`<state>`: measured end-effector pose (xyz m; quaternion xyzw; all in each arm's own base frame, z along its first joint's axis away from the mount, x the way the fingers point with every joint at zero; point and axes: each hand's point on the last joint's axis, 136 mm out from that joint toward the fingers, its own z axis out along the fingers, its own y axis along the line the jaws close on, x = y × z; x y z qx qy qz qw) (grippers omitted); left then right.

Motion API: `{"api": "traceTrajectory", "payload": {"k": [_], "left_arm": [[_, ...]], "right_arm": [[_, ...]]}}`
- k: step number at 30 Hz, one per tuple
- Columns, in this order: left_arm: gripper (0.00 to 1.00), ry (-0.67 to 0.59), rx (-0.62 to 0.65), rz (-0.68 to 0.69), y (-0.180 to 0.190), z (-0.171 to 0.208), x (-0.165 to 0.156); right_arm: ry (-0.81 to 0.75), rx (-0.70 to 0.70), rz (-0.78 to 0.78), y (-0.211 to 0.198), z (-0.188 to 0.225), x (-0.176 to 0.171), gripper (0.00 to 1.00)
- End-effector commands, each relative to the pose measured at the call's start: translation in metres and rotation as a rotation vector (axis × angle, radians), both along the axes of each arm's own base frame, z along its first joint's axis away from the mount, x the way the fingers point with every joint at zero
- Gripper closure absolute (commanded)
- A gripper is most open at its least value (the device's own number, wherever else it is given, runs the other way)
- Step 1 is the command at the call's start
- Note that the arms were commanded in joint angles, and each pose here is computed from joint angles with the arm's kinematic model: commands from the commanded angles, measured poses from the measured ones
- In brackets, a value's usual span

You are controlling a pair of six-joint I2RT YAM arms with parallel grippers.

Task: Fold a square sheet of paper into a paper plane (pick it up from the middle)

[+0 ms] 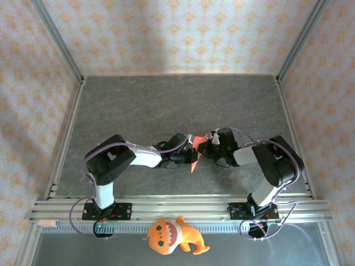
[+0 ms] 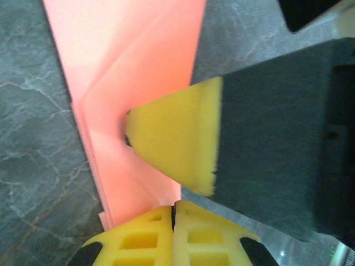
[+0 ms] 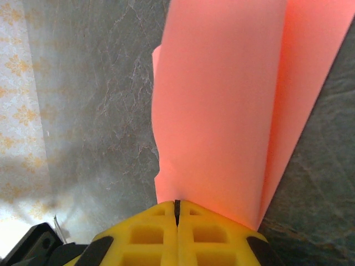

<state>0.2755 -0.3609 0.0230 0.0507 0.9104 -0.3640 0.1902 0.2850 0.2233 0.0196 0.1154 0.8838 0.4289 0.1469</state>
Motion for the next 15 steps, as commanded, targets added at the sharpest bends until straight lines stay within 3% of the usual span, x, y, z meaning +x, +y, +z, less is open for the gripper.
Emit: {"api": "traceTrajectory", "payload": {"k": [1, 9, 15], "left_arm": [[0.99, 0.067, 0.106, 0.038, 0.021, -0.035, -0.009], [1.0, 0.163, 0.233, -0.019, 0.064, -0.08, -0.056], [1.0, 0.171, 0.369, -0.132, 0.089, -0.09, -0.077]], "right_arm": [[0.143, -0.166, -0.06, -0.026, -0.047, -0.023, 1.0], [0.052, -0.152, -0.054, -0.019, -0.01, 0.0, 1.0], [-0.046, -0.159, -0.082, -0.021, 0.021, 0.015, 1.0]]}}
